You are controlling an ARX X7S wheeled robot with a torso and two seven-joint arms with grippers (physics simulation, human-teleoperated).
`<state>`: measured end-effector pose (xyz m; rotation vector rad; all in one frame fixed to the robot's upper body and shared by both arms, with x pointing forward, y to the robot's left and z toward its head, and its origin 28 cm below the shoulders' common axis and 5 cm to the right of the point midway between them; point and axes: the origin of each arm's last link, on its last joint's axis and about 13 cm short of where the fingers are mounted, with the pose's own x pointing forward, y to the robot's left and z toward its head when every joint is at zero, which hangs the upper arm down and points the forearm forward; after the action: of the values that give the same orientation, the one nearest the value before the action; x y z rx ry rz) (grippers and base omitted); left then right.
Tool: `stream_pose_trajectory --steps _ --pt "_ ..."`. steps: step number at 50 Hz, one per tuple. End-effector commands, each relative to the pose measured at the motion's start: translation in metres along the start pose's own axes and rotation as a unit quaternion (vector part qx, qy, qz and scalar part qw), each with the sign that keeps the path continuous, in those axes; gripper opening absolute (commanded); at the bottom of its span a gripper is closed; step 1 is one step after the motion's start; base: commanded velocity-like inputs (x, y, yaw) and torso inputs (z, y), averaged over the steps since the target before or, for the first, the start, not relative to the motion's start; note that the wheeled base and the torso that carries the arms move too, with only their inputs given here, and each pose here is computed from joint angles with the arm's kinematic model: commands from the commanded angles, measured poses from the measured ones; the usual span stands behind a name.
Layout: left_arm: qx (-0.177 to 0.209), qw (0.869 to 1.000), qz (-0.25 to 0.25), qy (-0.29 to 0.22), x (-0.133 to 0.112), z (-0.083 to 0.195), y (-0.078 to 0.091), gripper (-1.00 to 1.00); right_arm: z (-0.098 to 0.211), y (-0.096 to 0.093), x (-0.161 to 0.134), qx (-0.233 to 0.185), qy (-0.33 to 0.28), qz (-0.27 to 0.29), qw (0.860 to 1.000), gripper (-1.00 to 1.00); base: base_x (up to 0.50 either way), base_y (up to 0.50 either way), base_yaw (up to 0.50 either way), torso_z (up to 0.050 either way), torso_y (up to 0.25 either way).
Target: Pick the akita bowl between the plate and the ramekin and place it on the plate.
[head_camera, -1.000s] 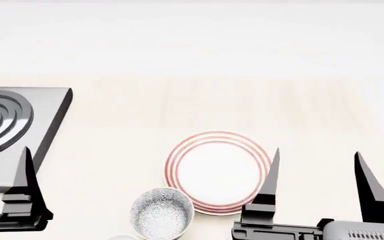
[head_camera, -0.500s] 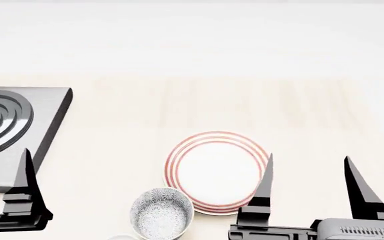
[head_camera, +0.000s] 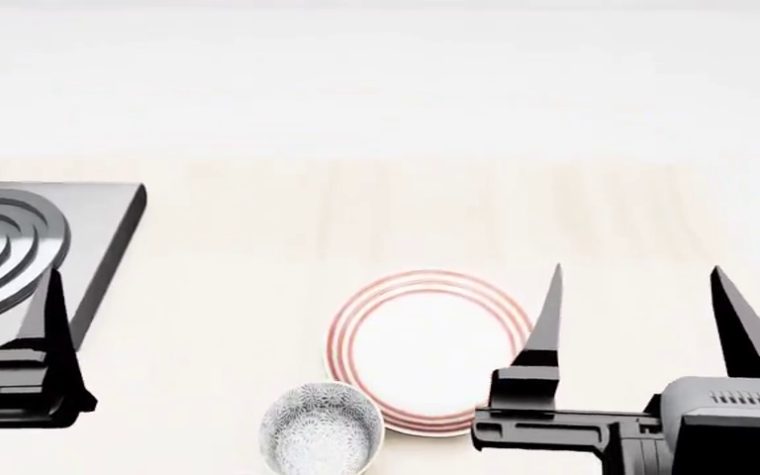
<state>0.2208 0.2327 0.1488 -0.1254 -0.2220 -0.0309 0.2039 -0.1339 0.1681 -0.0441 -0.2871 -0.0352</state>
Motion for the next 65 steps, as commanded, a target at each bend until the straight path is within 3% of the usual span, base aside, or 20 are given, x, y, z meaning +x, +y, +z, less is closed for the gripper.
stream_pose_trajectory --steps 1,10,18,31,35,39,47,50,51,53,62,65 --pt "-0.015 0.999 -0.025 0.030 0.005 0.012 0.001 1.00 0.016 -0.005 0.004 -0.004 0.017 0.008 1.000 1.00 0.00 0.00 0.00 0.050 0.000" --pt "0.010 0.998 -0.045 0.038 0.010 0.015 0.000 1.00 0.023 -0.009 0.013 -0.017 0.034 0.038 0.999 1.00 0.00 0.00 0.00 0.050 0.000" --pt "0.024 0.997 -0.054 0.047 0.014 0.016 0.000 1.00 0.026 -0.008 0.023 -0.080 0.062 0.085 0.991 1.00 0.00 0.00 0.00 0.050 0.000" --pt "0.043 0.996 -0.062 0.052 0.017 0.017 0.002 1.00 0.031 -0.016 0.048 -0.082 0.072 0.129 0.986 1.00 0.00 0.00 0.00 0.050 0.000" --pt "0.060 0.995 -0.059 0.059 0.019 0.013 0.002 1.00 0.031 -0.017 0.058 -0.125 0.092 0.181 0.971 1.00 0.00 0.00 0.00 0.050 0.000" --pt "0.069 0.994 -0.060 0.059 0.021 0.013 0.001 1.00 0.033 -0.018 0.069 -0.171 0.100 0.192 0.961 1.00 0.00 0.00 0.00 0.032 0.000" --pt "0.086 0.992 -0.063 0.062 0.022 0.013 0.001 1.00 0.042 -0.017 0.101 -0.309 0.131 0.256 0.907 1.00 0.00 0.00 0.00 0.000 0.000" --pt "0.087 0.992 -0.063 0.064 0.022 0.012 0.001 1.00 0.042 -0.018 0.104 -0.317 0.133 0.255 0.904 1.00 0.00 0.00 0.00 0.000 0.000" --pt "0.089 0.992 -0.065 0.067 0.021 0.010 0.001 1.00 0.043 -0.018 0.112 -0.351 0.144 0.260 0.888 1.00 0.00 0.00 0.00 0.000 0.000" --pt "0.089 0.992 -0.070 0.064 0.018 0.010 0.000 1.00 0.044 -0.018 0.118 -0.378 0.150 0.271 0.872 1.00 0.00 0.00 0.00 0.000 0.000" --pt "0.094 0.990 -0.080 0.069 0.015 0.004 0.000 1.00 0.041 -0.015 0.146 -0.452 0.152 0.296 0.827 1.00 0.00 0.00 0.00 0.000 0.000" --pt "0.095 0.989 -0.088 0.068 0.014 0.003 0.000 1.00 0.036 -0.013 0.151 -0.465 0.149 0.299 0.820 1.00 0.00 0.00 0.00 0.000 0.000"
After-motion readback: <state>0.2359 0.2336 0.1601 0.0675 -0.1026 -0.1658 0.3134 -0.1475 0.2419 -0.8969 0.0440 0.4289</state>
